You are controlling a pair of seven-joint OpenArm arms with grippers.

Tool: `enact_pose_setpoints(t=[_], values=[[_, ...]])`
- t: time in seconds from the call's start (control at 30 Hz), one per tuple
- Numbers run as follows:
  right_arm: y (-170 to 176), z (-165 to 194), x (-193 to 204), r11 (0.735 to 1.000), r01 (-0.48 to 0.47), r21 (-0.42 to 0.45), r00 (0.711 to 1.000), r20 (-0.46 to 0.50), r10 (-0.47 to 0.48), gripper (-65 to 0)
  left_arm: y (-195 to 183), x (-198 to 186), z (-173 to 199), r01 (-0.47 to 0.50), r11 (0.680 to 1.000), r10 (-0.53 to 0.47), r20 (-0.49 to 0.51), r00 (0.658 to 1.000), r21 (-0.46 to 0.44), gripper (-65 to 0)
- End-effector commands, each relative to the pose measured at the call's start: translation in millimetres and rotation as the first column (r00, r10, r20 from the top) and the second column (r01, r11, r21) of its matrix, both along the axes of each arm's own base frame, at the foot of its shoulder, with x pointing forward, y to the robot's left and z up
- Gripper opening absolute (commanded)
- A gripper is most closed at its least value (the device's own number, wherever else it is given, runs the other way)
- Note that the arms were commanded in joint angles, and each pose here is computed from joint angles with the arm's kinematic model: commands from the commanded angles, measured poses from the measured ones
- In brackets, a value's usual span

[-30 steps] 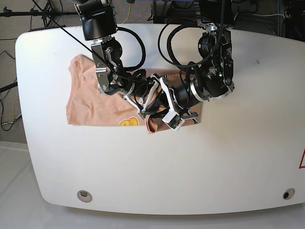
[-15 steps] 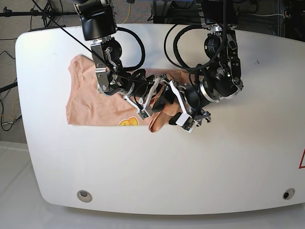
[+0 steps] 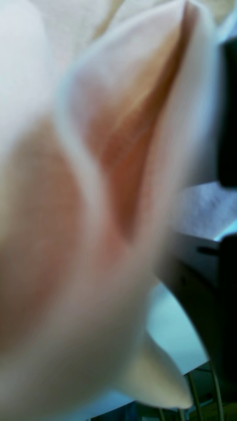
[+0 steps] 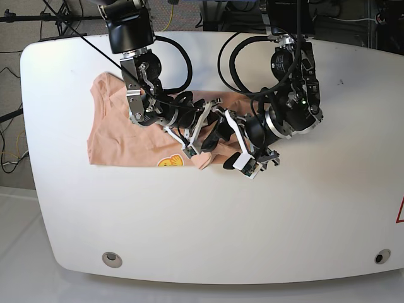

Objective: Fold the T-shirt properly
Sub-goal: 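Lay the held strip end over the shirt beside the right gripper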

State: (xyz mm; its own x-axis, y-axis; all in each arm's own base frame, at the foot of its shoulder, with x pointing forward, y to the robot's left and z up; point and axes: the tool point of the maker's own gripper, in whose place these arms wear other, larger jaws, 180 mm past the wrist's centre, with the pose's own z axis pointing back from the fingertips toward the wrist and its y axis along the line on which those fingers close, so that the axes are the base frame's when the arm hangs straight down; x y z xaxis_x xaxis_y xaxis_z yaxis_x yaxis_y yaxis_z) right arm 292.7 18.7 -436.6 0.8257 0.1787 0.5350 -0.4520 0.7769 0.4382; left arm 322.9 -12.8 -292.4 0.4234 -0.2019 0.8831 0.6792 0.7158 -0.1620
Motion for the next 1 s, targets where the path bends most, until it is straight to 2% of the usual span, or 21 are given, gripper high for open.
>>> enact_pose_setpoints(t=[0.0, 0.6, 0.97], values=[[-21.0, -21.9, -15.8, 0.990, -0.032, -0.136, 0.997, -0.080, 0.022, -65.0, 5.9, 6.2, 13.8, -0.005, 1.000, 0.005, 0.051, 0.999, -0.013, -27.5], [-21.0, -18.6, -10.9, 0.990, -0.032, -0.137, 0.997, -0.069, 0.022, -65.0, 75.9, -5.6, -24.2, -0.086, 0.987, 0.089, -0.014, 0.996, 0.134, -27.5], [-20.5, -16.7, -9.2, 0.991, -0.031, -0.134, 0.998, -0.064, 0.023, -65.0, 82.8, -27.9, -36.4, -0.113, 0.992, 0.113, 0.007, 0.994, 0.052, -27.5]])
